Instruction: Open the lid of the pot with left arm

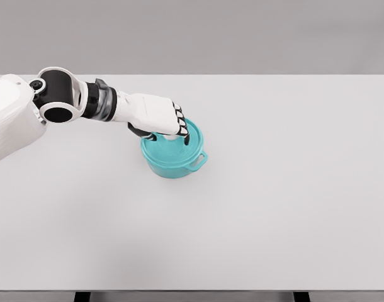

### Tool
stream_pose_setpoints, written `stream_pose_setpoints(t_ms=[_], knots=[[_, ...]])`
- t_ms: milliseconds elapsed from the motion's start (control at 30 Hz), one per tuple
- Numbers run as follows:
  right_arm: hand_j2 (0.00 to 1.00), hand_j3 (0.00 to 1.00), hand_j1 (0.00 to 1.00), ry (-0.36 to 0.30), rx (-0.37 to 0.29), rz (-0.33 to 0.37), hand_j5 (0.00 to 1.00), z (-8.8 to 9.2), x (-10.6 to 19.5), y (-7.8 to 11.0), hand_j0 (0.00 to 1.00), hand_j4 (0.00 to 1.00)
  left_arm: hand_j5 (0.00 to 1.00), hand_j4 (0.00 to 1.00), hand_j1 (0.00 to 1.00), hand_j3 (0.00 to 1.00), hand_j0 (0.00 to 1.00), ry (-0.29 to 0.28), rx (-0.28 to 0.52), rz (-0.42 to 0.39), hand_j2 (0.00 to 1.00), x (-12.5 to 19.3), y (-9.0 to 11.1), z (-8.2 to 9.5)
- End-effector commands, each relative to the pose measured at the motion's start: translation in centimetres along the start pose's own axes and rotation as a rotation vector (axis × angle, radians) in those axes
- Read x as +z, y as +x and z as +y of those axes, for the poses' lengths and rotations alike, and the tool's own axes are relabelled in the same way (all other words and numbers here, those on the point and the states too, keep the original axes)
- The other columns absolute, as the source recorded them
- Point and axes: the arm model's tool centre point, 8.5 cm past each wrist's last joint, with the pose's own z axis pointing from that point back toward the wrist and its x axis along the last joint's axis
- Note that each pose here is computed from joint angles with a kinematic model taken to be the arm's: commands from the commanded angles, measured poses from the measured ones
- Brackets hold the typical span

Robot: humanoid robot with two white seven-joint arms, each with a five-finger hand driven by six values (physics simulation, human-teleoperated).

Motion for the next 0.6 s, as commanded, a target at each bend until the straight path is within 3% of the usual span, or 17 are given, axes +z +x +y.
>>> stream_pose_setpoints(t_ms=[0, 567], knots=[[1.0, 1.0, 1.0, 0.0, -0.001, 0.0, 1.0, 0.0, 0.0, 0.0, 1.0, 1.0, 0.7, 0.7, 0.7, 0.7, 0.7, 0.006, 0.005, 0.001, 0.7, 0.07, -0.05, 0.09], [1.0, 1.0, 1.0, 0.0, -0.001, 0.0, 1.0, 0.0, 0.0, 0.0, 1.0, 1.0, 0.57, 0.57, 0.57, 0.57, 0.57, 0.003, -0.001, 0.007, 0.57, 0.24, -0.19, 0.26]])
